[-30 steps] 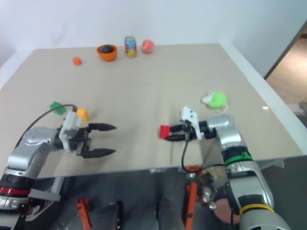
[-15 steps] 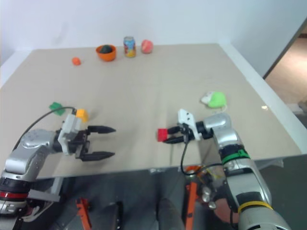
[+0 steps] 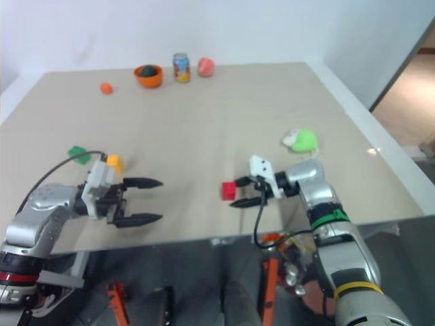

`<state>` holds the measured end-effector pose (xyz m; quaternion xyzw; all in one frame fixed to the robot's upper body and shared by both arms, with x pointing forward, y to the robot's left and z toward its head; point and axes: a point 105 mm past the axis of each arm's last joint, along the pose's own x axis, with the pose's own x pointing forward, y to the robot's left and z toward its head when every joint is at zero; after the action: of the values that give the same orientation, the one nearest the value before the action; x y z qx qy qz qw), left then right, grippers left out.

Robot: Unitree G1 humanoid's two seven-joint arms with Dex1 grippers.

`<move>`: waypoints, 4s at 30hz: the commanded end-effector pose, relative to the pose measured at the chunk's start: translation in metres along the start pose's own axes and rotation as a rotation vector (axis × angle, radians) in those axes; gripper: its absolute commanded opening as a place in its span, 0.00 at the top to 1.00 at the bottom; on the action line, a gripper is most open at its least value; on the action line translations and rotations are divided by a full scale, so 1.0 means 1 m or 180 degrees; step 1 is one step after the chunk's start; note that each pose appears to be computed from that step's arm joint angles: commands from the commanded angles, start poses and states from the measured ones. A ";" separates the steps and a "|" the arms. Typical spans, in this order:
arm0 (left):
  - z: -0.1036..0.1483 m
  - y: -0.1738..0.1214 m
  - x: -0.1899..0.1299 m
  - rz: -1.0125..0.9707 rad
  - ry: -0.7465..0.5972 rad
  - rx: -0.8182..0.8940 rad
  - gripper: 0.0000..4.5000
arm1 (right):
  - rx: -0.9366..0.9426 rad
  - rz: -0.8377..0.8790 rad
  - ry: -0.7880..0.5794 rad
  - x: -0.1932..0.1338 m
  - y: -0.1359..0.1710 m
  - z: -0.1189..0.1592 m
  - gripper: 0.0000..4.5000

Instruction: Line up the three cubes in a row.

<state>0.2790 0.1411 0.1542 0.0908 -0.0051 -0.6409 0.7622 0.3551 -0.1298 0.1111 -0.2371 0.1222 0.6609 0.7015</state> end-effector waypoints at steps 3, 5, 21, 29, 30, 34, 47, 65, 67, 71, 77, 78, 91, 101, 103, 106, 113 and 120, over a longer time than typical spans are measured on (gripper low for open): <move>0.015 0.003 -0.005 0.0100 -0.0094 0.0143 0.00 | -0.0053 -0.0034 0.0143 -0.015 -0.008 0.008 0.22; 0.015 0.004 -0.007 0.0154 -0.0088 0.0118 0.00 | -0.0133 -0.0025 0.0189 -0.023 -0.010 0.013 0.22; 0.047 0.038 -0.098 0.2206 -0.1247 -0.0592 0.00 | -0.1023 -0.1155 -0.1144 -0.085 -0.055 0.165 0.22; -0.006 0.068 -0.181 0.4128 -0.0658 -0.0740 0.00 | -0.0681 -0.0965 -0.1498 -0.005 -0.027 0.155 0.22; -0.015 0.070 -0.189 0.4293 -0.0513 -0.0763 0.00 | -0.0632 -0.0965 -0.1530 0.002 -0.023 0.154 0.22; -0.032 0.078 -0.199 0.4579 -0.0162 -0.0757 0.00 | -0.0499 -0.1123 -0.1519 0.017 -0.019 0.150 0.22; -0.051 0.115 -0.176 0.4372 0.0237 -0.0722 0.00 | -0.0366 -0.1370 -0.1526 0.015 -0.013 0.148 0.22; -0.063 0.144 -0.167 0.4143 0.0447 -0.0778 0.00 | -0.0312 -0.1550 -0.1528 0.004 -0.008 0.147 0.22; -0.064 0.146 -0.169 0.4148 0.0470 -0.0791 0.00 | -0.0312 -0.1558 -0.1524 0.003 -0.008 0.147 0.22; -0.065 0.148 -0.174 0.4239 0.0490 -0.0808 0.12 | -0.0310 -0.1588 -0.1507 0.000 -0.010 0.145 0.21; -0.063 0.151 -0.175 0.4287 0.0410 -0.0818 0.56 | -0.0304 -0.1646 -0.1487 -0.003 -0.013 0.143 0.21; -0.063 0.150 -0.175 0.4275 0.0433 -0.0804 0.63 | -0.0306 -0.1650 -0.1483 -0.003 -0.013 0.143 0.21; 0.035 0.164 -0.191 0.4207 -0.0629 0.0030 0.71 | -0.0280 -0.1409 -0.1441 -0.011 -0.006 0.139 0.21; 0.111 0.124 -0.091 0.1966 -0.1046 0.0533 0.71 | -0.0017 -0.0912 -0.1147 -0.044 0.027 0.102 0.21; 0.098 0.103 -0.060 0.1414 -0.0778 0.0504 0.71 | 0.0076 -0.0953 -0.1150 -0.054 0.029 0.097 0.21; 0.060 0.071 -0.026 0.0696 -0.0193 0.0548 0.71 | 0.0176 -0.1010 -0.1037 -0.067 0.034 0.084 0.21; -0.006 0.038 -0.006 -0.0122 0.0402 0.0612 0.71 | 0.0468 -0.1157 -0.0821 -0.085 0.038 0.054 0.21; -0.012 0.048 0.015 -0.0243 0.0284 0.0612 0.71 | 0.0539 -0.1141 -0.0774 -0.081 0.044 0.050 0.21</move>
<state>0.3273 0.1382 0.1384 0.1750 -0.0139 -0.6572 0.7330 0.2993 -0.1748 0.1714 -0.1019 0.0699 0.5367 0.8347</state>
